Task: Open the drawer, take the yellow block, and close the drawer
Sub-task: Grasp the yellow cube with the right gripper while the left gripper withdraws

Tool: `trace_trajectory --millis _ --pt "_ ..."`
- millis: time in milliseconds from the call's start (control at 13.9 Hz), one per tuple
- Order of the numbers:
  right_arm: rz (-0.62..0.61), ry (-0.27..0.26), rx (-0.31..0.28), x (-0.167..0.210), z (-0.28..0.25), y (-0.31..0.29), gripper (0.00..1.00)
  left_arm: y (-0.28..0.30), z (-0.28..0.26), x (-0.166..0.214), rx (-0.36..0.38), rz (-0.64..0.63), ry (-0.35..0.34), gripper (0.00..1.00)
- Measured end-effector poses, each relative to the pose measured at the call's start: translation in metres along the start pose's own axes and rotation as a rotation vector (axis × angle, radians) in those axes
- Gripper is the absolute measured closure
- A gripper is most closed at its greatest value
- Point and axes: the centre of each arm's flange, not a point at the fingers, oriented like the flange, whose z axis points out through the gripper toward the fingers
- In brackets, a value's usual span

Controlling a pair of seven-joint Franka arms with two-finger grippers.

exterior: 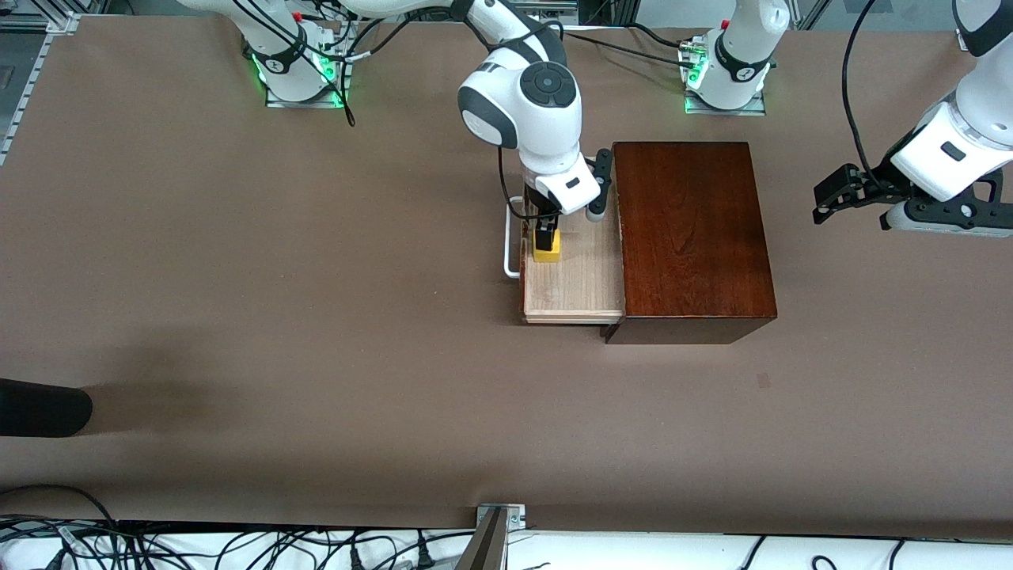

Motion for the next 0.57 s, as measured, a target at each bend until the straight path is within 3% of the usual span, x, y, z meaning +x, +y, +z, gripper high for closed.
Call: trace_trajectory --millis 502,574 --pt "-0.043 -0.005 -0.031 0.000 0.039 0.001 0.00 0.007 0.000 0.000 0.000 0.012 0.001 0.00" --pt "-0.044 0.000 -0.033 0.000 0.044 0.001 0.07 0.007 -0.001 0.000 0.000 0.012 0.001 0.00"
